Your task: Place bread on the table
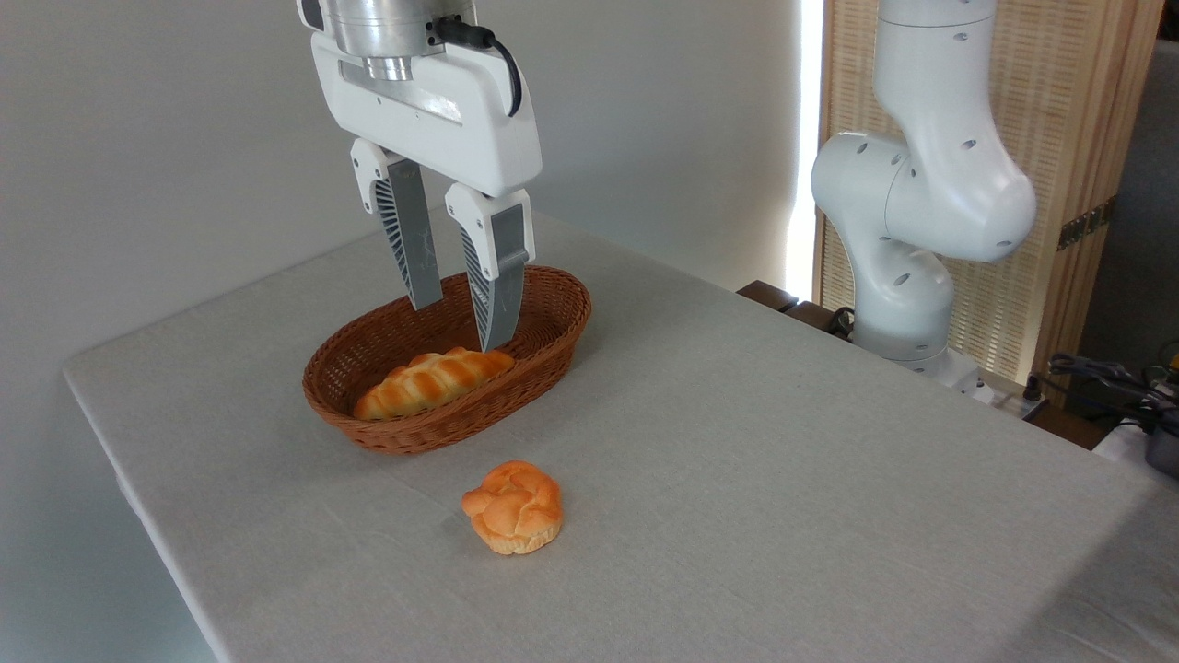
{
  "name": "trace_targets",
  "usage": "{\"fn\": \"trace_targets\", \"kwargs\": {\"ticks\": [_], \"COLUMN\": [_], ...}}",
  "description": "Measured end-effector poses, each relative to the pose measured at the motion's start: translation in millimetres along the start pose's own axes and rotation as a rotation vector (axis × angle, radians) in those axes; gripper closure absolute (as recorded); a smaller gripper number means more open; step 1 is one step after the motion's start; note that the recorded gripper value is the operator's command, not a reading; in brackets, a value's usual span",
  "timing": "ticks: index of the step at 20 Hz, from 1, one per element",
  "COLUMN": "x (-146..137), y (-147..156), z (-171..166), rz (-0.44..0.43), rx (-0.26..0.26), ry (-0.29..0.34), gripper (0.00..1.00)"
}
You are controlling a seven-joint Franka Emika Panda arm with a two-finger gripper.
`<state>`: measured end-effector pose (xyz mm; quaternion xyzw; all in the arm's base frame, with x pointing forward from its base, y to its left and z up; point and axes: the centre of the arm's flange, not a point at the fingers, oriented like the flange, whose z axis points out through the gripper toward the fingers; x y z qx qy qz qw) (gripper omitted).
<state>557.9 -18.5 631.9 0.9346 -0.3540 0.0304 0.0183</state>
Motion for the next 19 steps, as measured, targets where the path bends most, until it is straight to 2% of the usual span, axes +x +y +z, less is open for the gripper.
{"fn": "trace_targets", "kwargs": {"ticks": [8, 19], "x": [0.8, -3.6], "y": [0.9, -0.1], "z": [0.3, 2.5], "rz": [0.003, 0.003], "rx": [0.001, 0.009], "ry": [-0.002, -0.043], "gripper": [0.00, 0.00]}}
